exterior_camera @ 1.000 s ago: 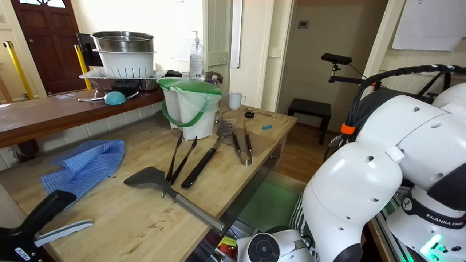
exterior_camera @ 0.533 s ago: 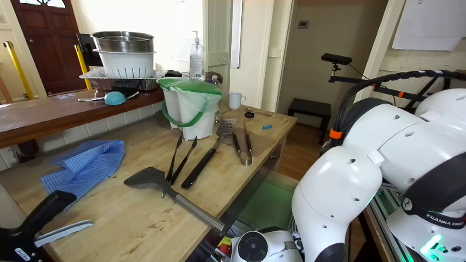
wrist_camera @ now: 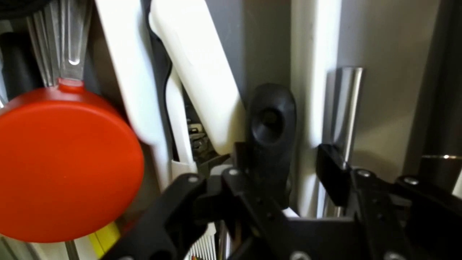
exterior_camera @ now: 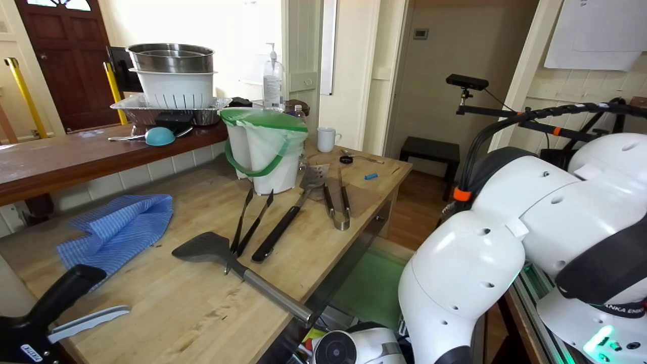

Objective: Remove the grater from the drawer

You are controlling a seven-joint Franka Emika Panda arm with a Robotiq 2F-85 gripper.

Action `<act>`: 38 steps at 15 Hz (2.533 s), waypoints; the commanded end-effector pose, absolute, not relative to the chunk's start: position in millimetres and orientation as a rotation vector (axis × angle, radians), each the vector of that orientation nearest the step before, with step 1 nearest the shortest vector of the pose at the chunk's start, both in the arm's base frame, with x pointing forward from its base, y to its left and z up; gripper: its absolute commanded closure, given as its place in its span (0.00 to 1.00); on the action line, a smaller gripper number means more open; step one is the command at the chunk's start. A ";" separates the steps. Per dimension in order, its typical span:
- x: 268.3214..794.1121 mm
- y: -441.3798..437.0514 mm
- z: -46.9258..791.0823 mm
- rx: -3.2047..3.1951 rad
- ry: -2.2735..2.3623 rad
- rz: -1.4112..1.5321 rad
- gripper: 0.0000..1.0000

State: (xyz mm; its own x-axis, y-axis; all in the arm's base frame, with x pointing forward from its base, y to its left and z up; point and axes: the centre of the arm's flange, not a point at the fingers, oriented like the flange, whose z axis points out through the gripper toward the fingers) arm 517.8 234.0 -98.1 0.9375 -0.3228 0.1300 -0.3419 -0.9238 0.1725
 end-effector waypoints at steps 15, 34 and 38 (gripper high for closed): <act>421.6 183.3 -29.2 2.927 -0.360 0.062 0.92; 330.2 183.8 51.5 2.710 0.783 0.651 0.92; 340.6 188.6 50.8 2.782 0.739 0.545 0.92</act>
State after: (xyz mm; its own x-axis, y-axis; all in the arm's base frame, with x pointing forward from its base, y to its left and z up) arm 332.2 190.6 50.7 0.7712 0.5420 0.3339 0.4433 -0.8337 0.3292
